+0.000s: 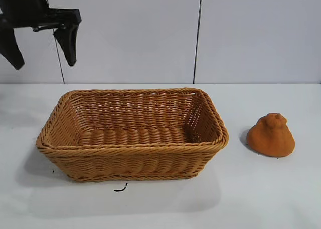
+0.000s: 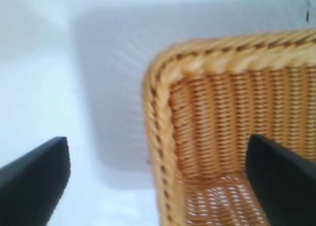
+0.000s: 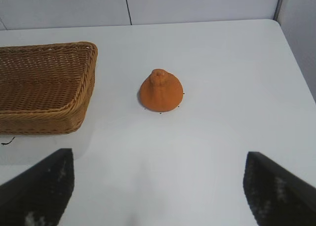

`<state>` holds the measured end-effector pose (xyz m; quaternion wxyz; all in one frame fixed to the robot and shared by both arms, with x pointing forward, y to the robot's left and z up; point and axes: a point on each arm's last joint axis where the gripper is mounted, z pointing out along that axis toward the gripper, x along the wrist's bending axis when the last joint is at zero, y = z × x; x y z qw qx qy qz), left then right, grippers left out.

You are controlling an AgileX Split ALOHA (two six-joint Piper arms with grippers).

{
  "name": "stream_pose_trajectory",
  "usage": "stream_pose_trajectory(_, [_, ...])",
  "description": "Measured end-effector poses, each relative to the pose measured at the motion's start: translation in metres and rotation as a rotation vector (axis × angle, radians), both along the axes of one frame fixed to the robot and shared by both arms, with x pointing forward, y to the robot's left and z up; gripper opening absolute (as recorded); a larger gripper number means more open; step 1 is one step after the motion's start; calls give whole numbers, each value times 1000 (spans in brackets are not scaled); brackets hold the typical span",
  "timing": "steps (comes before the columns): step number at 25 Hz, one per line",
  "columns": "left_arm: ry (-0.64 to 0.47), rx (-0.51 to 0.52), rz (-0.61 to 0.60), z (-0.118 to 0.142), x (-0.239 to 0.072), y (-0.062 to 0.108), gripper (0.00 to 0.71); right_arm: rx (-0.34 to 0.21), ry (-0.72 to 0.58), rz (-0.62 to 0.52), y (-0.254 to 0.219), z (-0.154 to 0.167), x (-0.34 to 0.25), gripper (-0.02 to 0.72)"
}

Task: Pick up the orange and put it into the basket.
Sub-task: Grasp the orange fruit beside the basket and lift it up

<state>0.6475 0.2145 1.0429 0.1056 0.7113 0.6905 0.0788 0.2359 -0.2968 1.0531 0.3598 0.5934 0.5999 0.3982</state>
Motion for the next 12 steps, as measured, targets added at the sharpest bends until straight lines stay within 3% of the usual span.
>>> stream_pose_trajectory(9, [41, 84, 156, -1, 5, 91, 694, 0, -1, 0, 0, 0, 0, 638])
stream_pose_trajectory(12, [45, 87, 193, 0, 2, 109, 694, 0, -1, 0, 0, 0, 0, 638])
